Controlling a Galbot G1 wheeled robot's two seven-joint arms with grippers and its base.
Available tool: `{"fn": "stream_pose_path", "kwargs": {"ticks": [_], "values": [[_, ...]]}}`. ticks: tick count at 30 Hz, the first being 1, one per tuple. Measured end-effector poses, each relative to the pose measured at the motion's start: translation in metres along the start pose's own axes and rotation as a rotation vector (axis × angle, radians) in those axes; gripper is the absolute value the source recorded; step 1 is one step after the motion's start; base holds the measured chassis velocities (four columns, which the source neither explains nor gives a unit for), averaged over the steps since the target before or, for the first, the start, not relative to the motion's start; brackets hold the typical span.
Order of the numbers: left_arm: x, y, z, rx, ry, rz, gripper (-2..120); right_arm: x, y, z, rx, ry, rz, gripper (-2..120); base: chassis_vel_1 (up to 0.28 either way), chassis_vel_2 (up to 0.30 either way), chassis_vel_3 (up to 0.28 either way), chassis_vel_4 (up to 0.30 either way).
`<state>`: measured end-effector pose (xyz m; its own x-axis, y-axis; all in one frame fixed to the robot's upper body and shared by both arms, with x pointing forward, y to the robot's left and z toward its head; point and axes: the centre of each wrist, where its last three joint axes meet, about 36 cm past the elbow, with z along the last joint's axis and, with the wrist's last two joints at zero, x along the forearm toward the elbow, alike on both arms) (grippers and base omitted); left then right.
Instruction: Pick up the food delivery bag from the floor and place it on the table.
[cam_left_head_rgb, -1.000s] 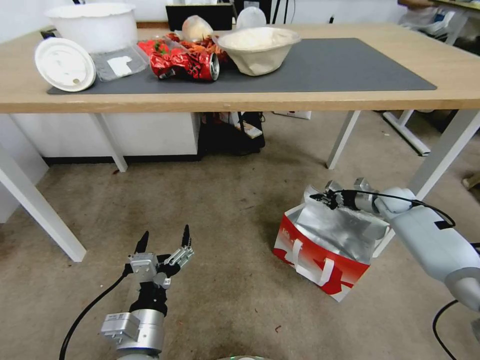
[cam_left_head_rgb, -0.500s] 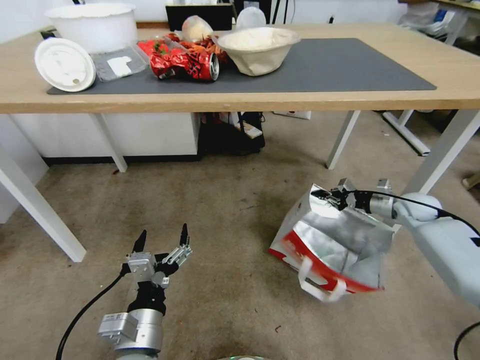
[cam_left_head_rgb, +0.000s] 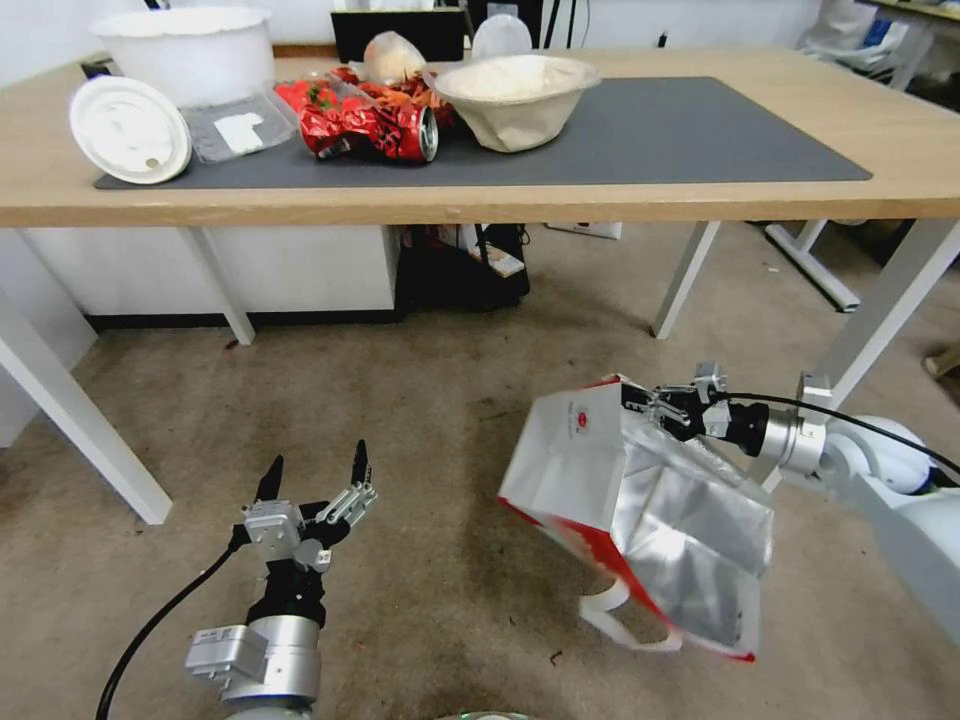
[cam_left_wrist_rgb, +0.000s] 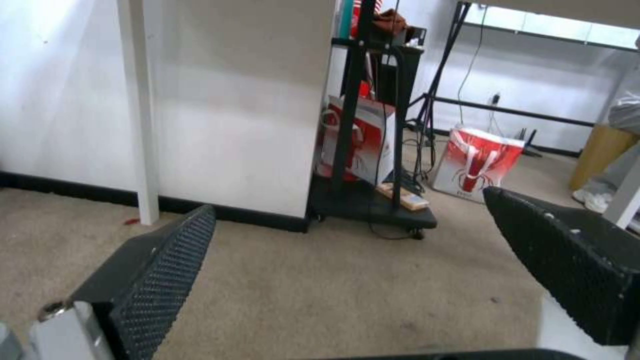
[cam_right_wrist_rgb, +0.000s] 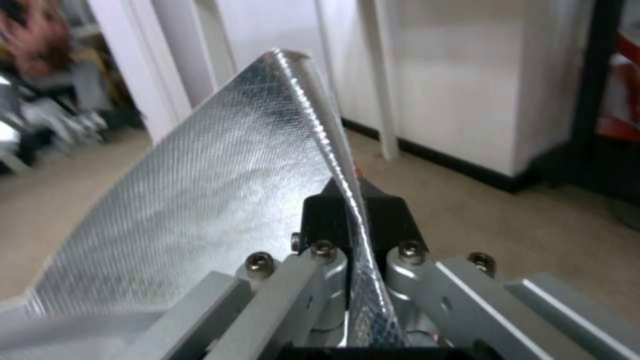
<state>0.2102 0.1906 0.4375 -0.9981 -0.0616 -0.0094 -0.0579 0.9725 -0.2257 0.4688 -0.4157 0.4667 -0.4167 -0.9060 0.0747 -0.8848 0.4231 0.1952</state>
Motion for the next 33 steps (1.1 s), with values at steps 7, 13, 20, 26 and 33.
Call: {"fn": "stream_pose_path", "kwargs": {"ticks": [7, 13, 20, 26, 33], "values": [[0.001, -0.001, -0.005, 0.006, -0.006, -0.019, 100, -0.004, 0.013, -0.01, -0.07, -0.087, -0.116, 0, 0.0, 0.0, 0.0, 0.0], [0.002, -0.001, -0.009, 0.004, -0.003, -0.034, 100, -0.004, 0.023, -0.016, -0.155, -0.164, -0.198, 0, 0.0, 0.0, 0.0, 0.0], [0.001, 0.0, -0.011, -0.006, -0.01, -0.046, 100, -0.001, 0.031, -0.017, -0.236, -0.241, -0.268, 0, 0.0, 0.0, 0.0, 0.0], [0.0, -0.001, -0.011, -0.003, -0.014, -0.05, 100, 0.0, 0.036, -0.018, -0.277, -0.287, -0.319, 0, 0.0, 0.0, 0.0, 0.0], [0.0, -0.001, -0.01, 0.003, -0.02, -0.055, 100, 0.0, 0.038, -0.021, -0.279, -0.3, -0.343, 0, 0.0, 0.0, 0.0, 0.0]]}}
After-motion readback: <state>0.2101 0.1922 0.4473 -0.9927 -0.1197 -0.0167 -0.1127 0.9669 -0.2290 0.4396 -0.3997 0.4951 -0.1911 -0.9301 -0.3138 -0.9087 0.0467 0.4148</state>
